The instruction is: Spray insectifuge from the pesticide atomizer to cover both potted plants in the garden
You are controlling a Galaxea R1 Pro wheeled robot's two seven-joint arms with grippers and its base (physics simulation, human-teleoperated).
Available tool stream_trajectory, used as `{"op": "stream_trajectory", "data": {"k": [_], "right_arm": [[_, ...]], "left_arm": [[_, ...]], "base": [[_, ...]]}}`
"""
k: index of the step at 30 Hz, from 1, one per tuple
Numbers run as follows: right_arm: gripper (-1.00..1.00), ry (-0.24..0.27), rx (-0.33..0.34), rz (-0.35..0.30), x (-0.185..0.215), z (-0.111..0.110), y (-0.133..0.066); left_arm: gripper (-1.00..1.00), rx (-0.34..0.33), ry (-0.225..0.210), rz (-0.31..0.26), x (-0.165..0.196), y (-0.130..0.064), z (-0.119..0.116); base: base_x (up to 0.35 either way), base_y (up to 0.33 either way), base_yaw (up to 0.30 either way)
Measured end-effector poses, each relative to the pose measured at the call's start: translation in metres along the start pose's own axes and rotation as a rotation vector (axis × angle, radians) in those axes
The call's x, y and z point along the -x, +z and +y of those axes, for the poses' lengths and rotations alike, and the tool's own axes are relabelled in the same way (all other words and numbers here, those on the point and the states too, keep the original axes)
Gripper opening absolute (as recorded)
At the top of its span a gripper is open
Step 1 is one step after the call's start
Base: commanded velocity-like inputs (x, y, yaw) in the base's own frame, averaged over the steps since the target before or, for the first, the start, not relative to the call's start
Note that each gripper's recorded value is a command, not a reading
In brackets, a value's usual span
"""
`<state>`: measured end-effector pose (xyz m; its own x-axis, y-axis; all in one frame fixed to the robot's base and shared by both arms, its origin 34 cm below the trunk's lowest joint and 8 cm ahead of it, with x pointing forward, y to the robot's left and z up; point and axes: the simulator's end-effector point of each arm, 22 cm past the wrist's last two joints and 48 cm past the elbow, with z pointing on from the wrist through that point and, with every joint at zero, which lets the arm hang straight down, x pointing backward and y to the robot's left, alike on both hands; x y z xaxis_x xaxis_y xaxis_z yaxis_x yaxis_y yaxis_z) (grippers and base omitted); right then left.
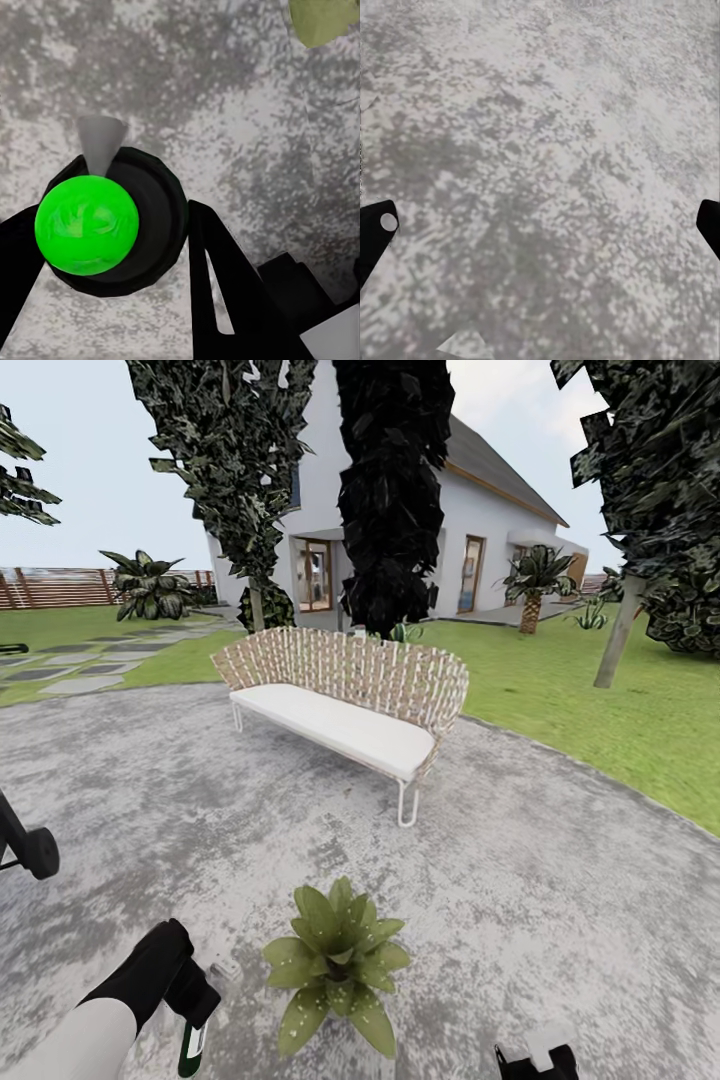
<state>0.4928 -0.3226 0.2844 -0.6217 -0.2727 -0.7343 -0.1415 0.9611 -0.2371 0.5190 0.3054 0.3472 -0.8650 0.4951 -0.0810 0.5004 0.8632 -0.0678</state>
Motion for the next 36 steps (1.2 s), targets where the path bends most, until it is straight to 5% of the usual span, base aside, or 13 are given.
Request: {"op": "stream_trajectory", "data": {"k": [15,20,36], "right_arm": [[1.00,0.039,-0.029,-0.009,0.004,-0.012,-0.001],[1.00,0.039,-0.030,-0.013,0.005,-0.012,-0.001],[1.00,0.039,-0.030,-0.014,0.006,-0.013,-0.001]], "left_arm": [[-1.00,0.032,0.060,0.039,-0.007,0.001,-0.001],[-1.00,0.007,0.077,0.042,-0.008,0.009,-0.020],[-1.00,-0.013,0.090,0.071,-0.030,0.025,-0.037]], "base": [[0.057,0.117,-0.205],[0.000,0.000,-0.182],[-0.094,0.000,-0.014]]}}
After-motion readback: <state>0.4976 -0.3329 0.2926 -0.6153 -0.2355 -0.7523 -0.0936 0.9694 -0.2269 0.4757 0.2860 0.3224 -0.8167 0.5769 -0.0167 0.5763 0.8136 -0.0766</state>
